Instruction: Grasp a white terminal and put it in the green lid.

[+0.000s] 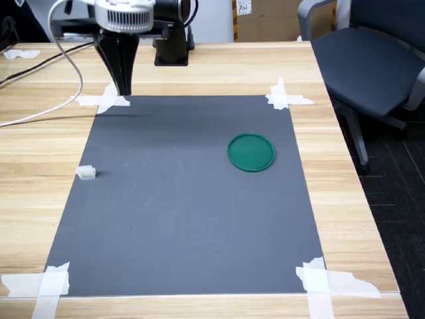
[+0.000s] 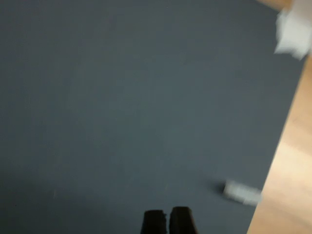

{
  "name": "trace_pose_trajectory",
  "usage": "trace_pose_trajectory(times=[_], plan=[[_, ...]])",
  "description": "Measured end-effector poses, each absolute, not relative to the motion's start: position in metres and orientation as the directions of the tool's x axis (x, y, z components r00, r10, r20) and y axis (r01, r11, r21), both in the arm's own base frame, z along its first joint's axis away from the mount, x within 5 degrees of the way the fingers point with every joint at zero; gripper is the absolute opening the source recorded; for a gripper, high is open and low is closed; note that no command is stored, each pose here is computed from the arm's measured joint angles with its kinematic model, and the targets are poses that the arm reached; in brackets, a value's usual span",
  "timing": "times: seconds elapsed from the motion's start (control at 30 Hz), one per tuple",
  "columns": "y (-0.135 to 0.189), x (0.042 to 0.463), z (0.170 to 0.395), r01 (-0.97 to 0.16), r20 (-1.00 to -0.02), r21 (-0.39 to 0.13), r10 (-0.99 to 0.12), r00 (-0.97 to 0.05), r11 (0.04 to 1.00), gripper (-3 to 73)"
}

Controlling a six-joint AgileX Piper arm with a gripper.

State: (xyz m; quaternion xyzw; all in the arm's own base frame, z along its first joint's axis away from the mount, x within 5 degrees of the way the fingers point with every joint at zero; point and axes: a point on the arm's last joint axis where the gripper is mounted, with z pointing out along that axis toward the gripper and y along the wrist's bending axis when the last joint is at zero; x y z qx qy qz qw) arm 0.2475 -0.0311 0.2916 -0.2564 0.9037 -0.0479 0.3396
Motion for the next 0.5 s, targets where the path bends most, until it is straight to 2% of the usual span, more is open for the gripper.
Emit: trace_pose_trajectory(times=[0.07, 0.23, 0.37, 0.5], plan=[[-0.036, 0.255, 0.293, -0.441, -0.526, -0.238, -0.497, -0.690, 0.865, -2.8], [-0.050, 0.270, 0.301, -0.485, -0.377, -0.249, -0.545, -0.749, 0.838, -2.8], [-0.063, 0.275, 0.300, -0.549, -0.304, -0.233, -0.596, -0.743, 0.803, -2.8], [-0.075, 0.276, 0.292, -0.630, -0.230, -0.192, -0.658, -0.717, 0.753, -2.7]])
